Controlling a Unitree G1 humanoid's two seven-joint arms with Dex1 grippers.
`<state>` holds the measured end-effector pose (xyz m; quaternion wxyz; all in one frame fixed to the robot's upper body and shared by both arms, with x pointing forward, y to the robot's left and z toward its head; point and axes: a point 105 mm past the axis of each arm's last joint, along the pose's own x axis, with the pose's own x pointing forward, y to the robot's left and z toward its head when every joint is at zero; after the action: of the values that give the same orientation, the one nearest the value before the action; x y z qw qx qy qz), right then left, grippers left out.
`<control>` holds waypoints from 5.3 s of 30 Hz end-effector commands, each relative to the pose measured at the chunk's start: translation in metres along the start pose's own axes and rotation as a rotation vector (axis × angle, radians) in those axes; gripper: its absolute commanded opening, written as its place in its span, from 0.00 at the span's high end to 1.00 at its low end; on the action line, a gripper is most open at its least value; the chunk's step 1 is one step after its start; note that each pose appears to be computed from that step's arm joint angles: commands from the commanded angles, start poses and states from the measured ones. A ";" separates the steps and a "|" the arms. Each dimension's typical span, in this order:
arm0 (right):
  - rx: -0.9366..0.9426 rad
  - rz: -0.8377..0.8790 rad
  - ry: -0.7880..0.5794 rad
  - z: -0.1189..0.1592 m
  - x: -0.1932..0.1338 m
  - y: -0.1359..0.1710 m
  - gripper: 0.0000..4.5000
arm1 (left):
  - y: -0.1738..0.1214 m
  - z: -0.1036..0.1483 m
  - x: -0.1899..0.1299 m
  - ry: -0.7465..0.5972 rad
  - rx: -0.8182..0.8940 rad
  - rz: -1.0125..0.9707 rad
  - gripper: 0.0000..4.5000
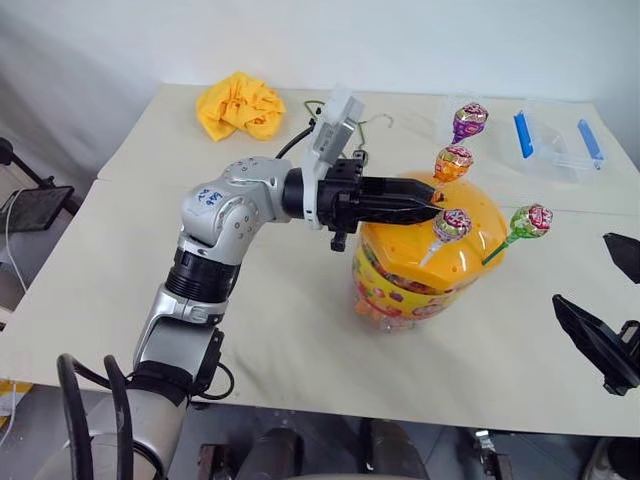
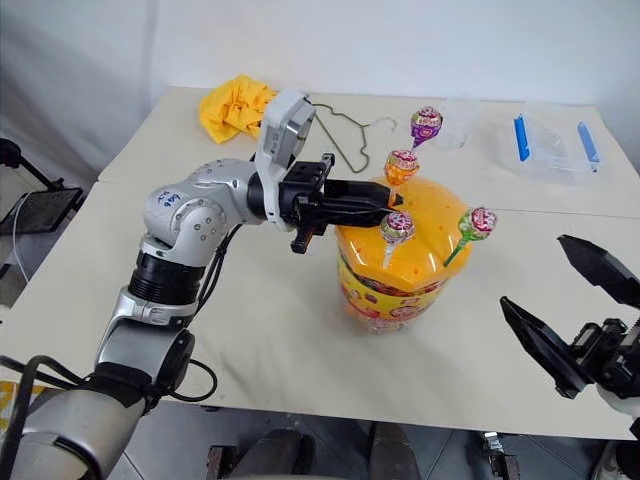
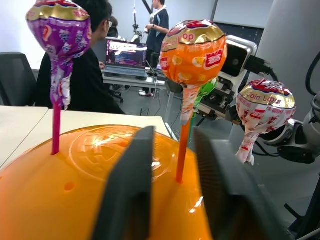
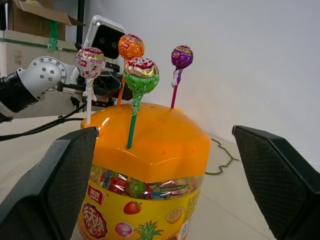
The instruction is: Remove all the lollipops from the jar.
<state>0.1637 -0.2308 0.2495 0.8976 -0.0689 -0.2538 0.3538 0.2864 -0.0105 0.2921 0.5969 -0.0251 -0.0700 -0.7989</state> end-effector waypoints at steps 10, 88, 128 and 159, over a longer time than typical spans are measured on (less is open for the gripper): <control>-0.001 0.146 -0.103 0.025 0.020 0.011 0.00 | -0.010 0.062 -0.098 -0.328 0.002 0.066 1.00; -0.024 0.086 0.089 0.031 -0.015 0.011 0.00 | -0.028 -0.002 0.030 0.156 0.004 -0.176 0.55; 0.046 0.590 0.107 -0.018 0.013 0.019 0.00 | -0.139 -0.089 -0.365 0.544 -0.578 1.341 0.87; 0.177 0.346 0.067 0.010 0.045 0.020 0.00 | -0.085 0.006 -0.189 0.028 0.115 0.336 0.01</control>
<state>0.1761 -0.1970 0.2670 0.8439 -0.0419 -0.1723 0.5063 0.2669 0.2001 0.2574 0.7447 -0.0054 -0.0837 -0.6621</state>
